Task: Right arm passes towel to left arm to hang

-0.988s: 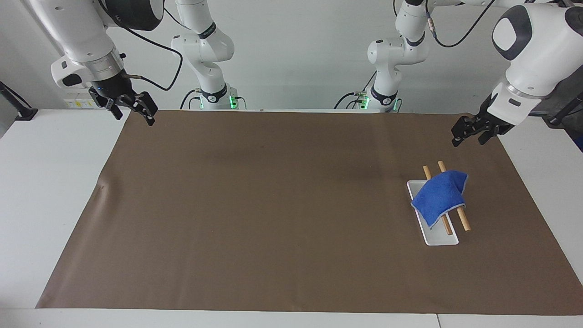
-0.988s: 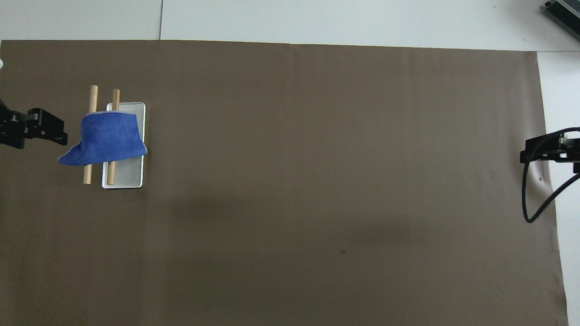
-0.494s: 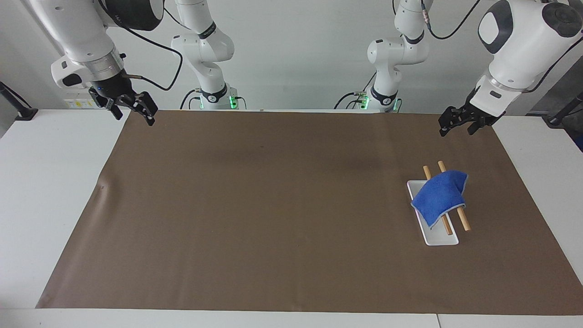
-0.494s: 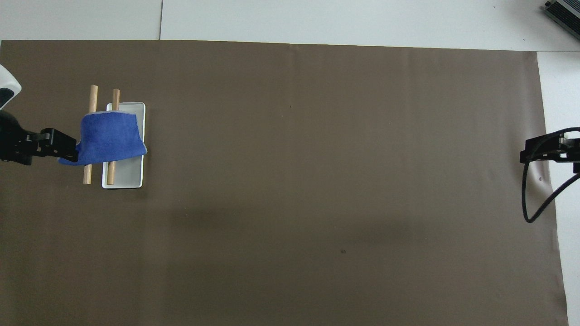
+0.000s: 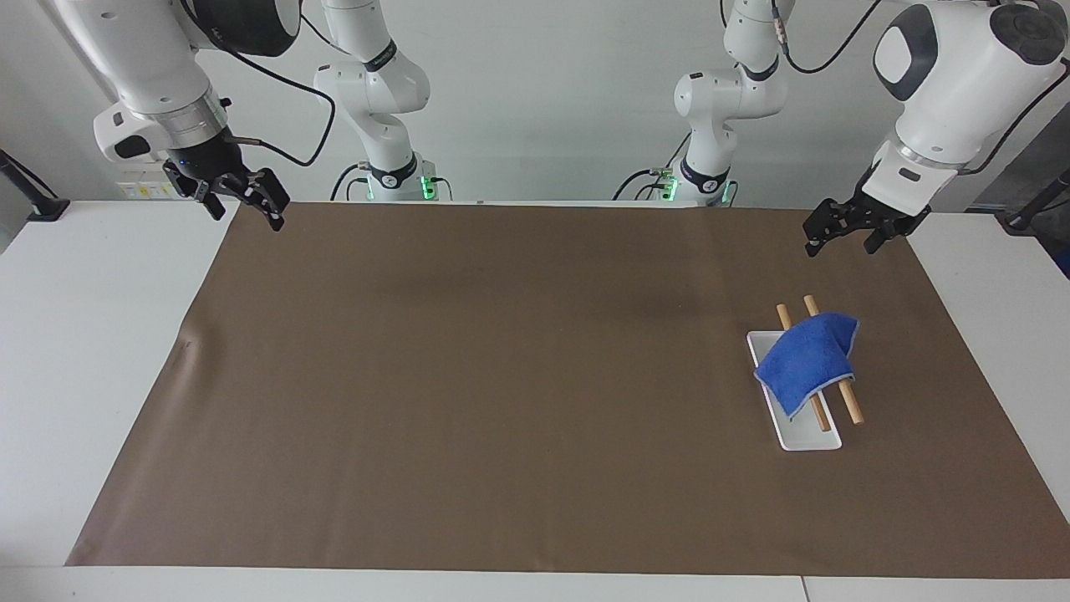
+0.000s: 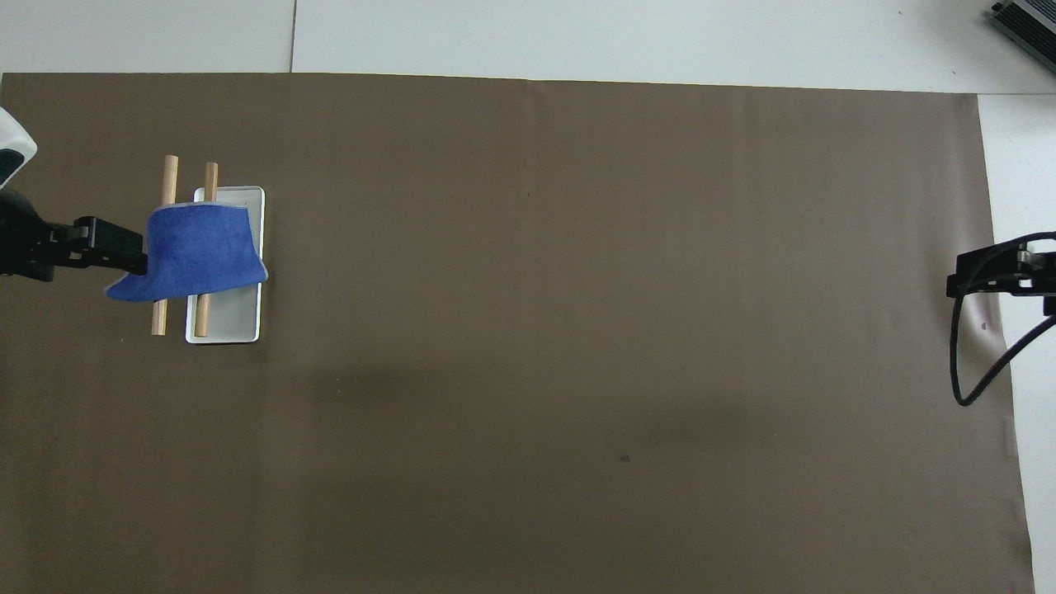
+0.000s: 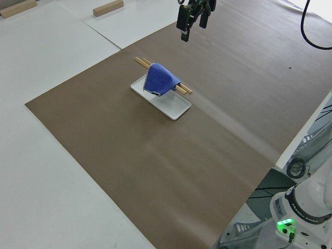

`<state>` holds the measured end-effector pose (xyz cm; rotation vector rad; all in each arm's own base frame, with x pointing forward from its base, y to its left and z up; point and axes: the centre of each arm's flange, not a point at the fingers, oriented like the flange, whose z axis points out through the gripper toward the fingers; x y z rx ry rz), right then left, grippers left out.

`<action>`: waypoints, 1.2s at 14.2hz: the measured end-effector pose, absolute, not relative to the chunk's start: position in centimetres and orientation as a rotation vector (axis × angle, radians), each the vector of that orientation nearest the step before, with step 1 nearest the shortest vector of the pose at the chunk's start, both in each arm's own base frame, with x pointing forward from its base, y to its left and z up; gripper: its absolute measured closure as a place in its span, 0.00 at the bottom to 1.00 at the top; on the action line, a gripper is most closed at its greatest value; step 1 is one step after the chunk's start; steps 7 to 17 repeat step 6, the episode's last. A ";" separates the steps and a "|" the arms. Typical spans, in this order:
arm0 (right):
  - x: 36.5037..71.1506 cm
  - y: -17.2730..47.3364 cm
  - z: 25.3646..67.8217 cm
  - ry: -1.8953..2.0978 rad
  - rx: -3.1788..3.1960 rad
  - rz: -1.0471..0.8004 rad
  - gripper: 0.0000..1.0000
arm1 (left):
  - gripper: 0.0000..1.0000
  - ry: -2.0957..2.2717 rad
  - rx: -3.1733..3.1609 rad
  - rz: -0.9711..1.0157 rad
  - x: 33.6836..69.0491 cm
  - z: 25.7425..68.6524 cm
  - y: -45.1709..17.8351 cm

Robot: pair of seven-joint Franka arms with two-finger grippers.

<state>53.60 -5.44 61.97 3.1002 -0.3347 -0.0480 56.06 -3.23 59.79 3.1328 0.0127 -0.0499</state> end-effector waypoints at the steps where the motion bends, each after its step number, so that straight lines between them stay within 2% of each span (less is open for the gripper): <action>1: 53.6 -5.4 62.0 -0.335 3.100 -0.048 0.00 | 0.00 0.015 3.133 -0.049 56.1 59.8 -3.2; 17: 53.7 -4.8 62.0 -0.310 3.103 -0.048 0.00 | 0.00 0.016 3.133 -0.046 56.1 59.8 -3.1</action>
